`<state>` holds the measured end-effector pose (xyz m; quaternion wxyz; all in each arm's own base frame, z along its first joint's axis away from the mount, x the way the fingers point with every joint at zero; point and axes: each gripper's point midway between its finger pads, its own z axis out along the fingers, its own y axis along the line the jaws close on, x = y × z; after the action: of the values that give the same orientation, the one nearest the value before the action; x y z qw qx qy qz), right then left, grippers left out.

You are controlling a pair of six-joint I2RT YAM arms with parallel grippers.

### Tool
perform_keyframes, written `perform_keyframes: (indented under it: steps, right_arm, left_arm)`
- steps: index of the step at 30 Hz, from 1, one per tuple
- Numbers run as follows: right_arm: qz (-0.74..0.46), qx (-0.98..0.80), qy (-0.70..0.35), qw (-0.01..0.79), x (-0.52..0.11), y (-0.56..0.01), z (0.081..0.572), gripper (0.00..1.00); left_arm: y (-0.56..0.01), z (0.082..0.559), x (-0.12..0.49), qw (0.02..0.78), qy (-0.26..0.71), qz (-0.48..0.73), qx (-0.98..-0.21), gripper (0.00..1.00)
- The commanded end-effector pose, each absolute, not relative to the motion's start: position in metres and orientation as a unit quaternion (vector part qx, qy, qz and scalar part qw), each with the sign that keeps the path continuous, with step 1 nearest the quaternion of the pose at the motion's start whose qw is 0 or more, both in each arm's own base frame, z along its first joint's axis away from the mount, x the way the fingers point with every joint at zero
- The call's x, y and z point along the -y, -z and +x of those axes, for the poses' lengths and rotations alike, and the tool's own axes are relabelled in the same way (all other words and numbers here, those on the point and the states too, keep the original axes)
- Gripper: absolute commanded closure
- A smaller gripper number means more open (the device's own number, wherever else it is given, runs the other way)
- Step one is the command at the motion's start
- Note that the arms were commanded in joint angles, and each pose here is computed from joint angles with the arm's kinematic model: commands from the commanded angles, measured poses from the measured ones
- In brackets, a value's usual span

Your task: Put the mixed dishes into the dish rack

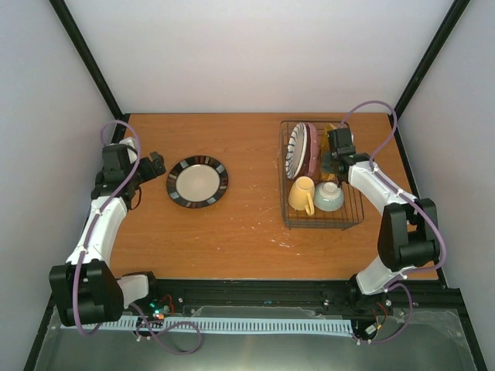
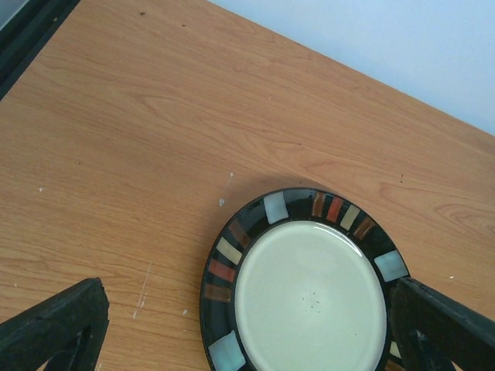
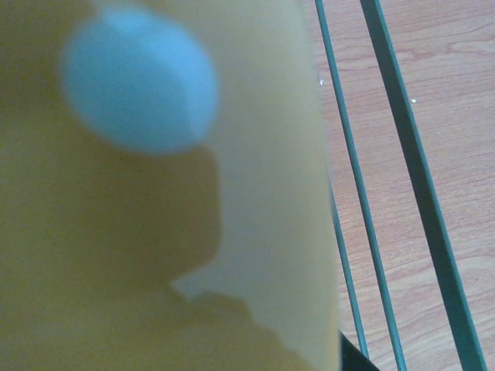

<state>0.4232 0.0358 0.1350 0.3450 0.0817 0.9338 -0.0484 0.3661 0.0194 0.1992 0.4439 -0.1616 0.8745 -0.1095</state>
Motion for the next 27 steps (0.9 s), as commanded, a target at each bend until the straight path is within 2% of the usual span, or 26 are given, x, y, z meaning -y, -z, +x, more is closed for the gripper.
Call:
perform_keyframes:
  steps: [1, 5, 9, 16, 27]
  right_arm:
    - [0.096, -0.917, 0.045, 0.384, -0.033, -0.15, 0.44, 0.82]
    - [0.097, -0.917, 0.036, 0.385, -0.035, -0.148, 0.438, 0.61]
    - [0.095, -0.914, 0.029, 0.393, -0.038, -0.154, 0.44, 0.52]
    - [0.107, -0.899, 0.014, 0.424, -0.037, -0.186, 0.433, 0.43]
    - [0.105, -0.826, -0.039, 0.552, -0.032, -0.315, 0.378, 0.31]
  left_arm:
    - [-0.2, 0.371, -0.017, 0.447, 0.116, -0.156, -0.873, 0.0]
    - [-0.2, 0.371, -0.017, 0.448, 0.118, -0.156, -0.872, 0.0]
    - [-0.202, 0.371, -0.017, 0.45, 0.118, -0.157, -0.871, 0.0]
    - [-0.191, 0.369, -0.013, 0.434, 0.131, -0.161, -0.877, 0.0]
    - [-0.141, 0.368, 0.015, 0.357, 0.227, -0.181, -0.888, 0.0]
